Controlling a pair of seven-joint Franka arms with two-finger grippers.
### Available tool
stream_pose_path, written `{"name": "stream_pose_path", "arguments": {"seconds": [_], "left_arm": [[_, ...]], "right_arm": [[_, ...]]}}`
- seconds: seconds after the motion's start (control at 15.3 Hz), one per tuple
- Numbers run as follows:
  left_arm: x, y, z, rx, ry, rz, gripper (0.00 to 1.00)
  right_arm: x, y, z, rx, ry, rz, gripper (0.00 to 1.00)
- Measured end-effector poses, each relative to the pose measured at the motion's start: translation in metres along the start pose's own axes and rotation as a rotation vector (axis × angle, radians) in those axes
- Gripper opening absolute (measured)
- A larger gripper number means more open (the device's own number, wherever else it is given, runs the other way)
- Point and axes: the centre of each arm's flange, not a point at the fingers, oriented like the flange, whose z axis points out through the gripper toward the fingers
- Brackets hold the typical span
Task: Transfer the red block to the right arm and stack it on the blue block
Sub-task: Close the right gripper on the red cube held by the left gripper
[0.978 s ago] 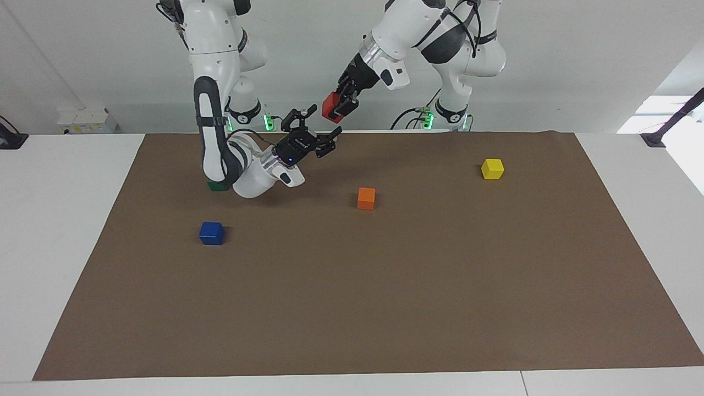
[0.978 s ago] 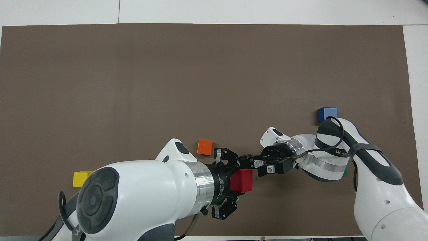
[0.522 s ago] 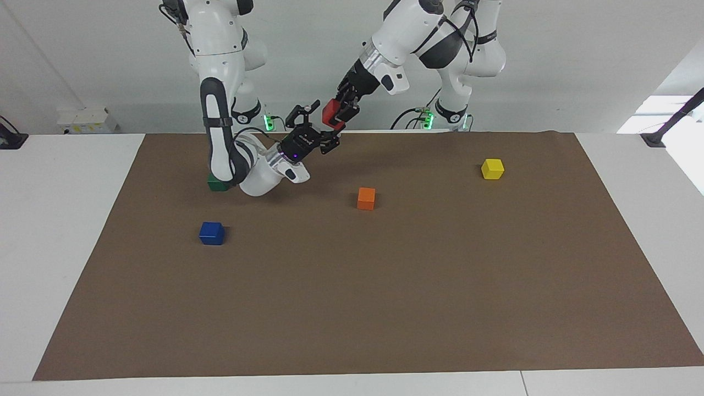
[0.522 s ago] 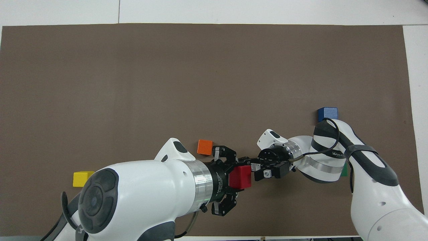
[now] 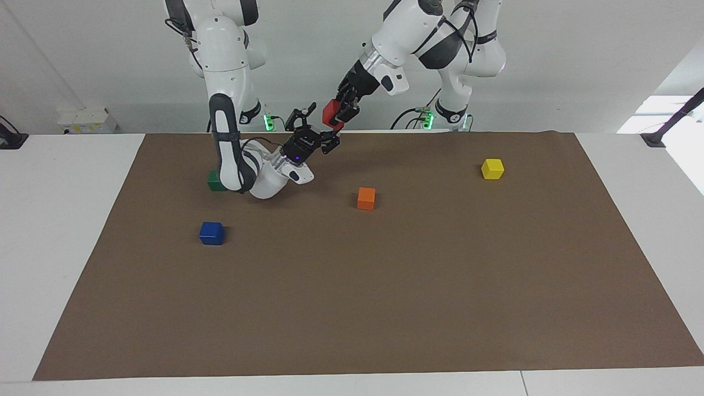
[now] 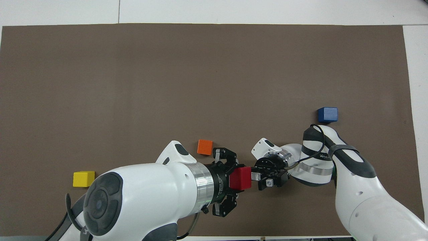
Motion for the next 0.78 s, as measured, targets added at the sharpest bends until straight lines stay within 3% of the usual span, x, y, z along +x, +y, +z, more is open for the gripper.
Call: {"name": "stream_pose_path", "arguments": {"seconds": [0.33, 0.52, 0.78], "left_arm": [[0.001, -0.001, 0.001, 0.001, 0.002, -0.001, 0.55], [0.001, -0.001, 0.000, -0.001, 0.000, -0.002, 0.55], [0.003, -0.004, -0.003, -0.008, 0.002, 0.005, 0.55]], "right_arm": [[-0.002, 0.004, 0.005, 0.009, -0.006, 0.004, 0.96], [0.000, 0.009, 0.013, 0.026, 0.017, -0.017, 0.60], [-0.002, 0.012, 0.016, 0.038, 0.023, -0.017, 0.56]]}}
